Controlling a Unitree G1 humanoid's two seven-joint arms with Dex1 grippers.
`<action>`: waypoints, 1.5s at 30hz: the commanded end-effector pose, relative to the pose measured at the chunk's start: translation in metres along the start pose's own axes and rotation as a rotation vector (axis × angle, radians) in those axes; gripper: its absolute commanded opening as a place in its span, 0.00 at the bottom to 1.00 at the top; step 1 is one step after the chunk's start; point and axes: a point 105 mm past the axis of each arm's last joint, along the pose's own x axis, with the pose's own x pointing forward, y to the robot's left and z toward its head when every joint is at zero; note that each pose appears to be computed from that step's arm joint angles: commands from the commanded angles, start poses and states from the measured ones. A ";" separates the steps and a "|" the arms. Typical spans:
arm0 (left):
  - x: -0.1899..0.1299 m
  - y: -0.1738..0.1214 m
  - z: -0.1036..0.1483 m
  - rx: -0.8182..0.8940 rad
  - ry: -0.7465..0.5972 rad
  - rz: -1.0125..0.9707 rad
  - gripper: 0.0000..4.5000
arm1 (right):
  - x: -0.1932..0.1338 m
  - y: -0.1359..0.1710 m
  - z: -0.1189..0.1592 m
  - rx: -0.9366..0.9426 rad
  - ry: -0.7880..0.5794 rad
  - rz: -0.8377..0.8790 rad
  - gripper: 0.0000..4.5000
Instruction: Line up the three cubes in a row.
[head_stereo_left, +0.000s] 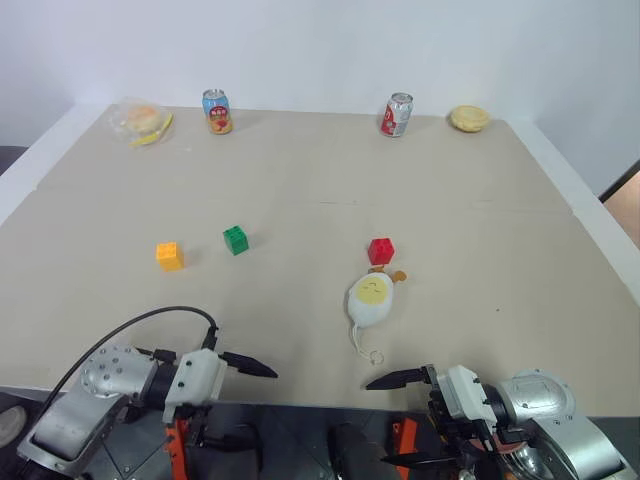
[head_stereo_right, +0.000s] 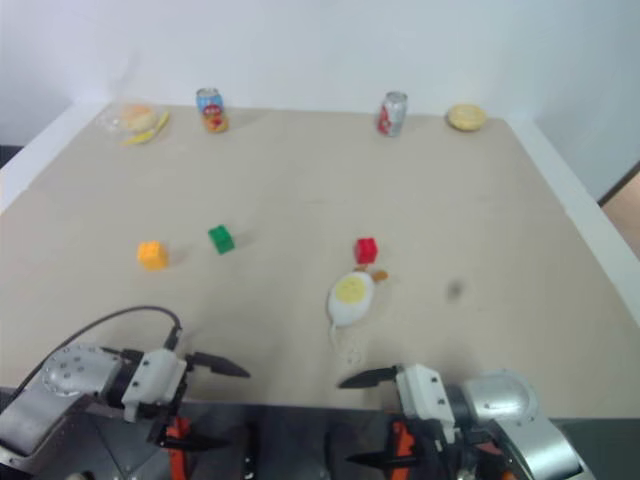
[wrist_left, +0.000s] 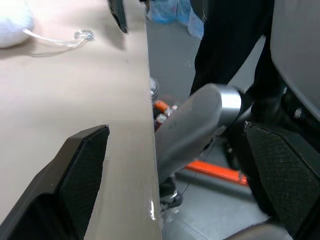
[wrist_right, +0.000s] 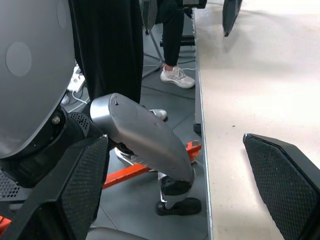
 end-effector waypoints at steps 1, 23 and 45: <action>-0.012 0.026 0.028 -0.007 -0.059 0.100 1.00 | -0.002 -0.013 0.033 -0.031 -0.103 -0.048 1.00; 0.025 0.092 0.097 0.064 -0.396 0.404 1.00 | -0.018 -0.135 0.012 0.184 0.213 -0.637 0.94; 0.043 0.113 0.120 0.107 -0.485 0.390 1.00 | -0.069 -0.110 0.103 0.176 -0.181 -0.663 0.00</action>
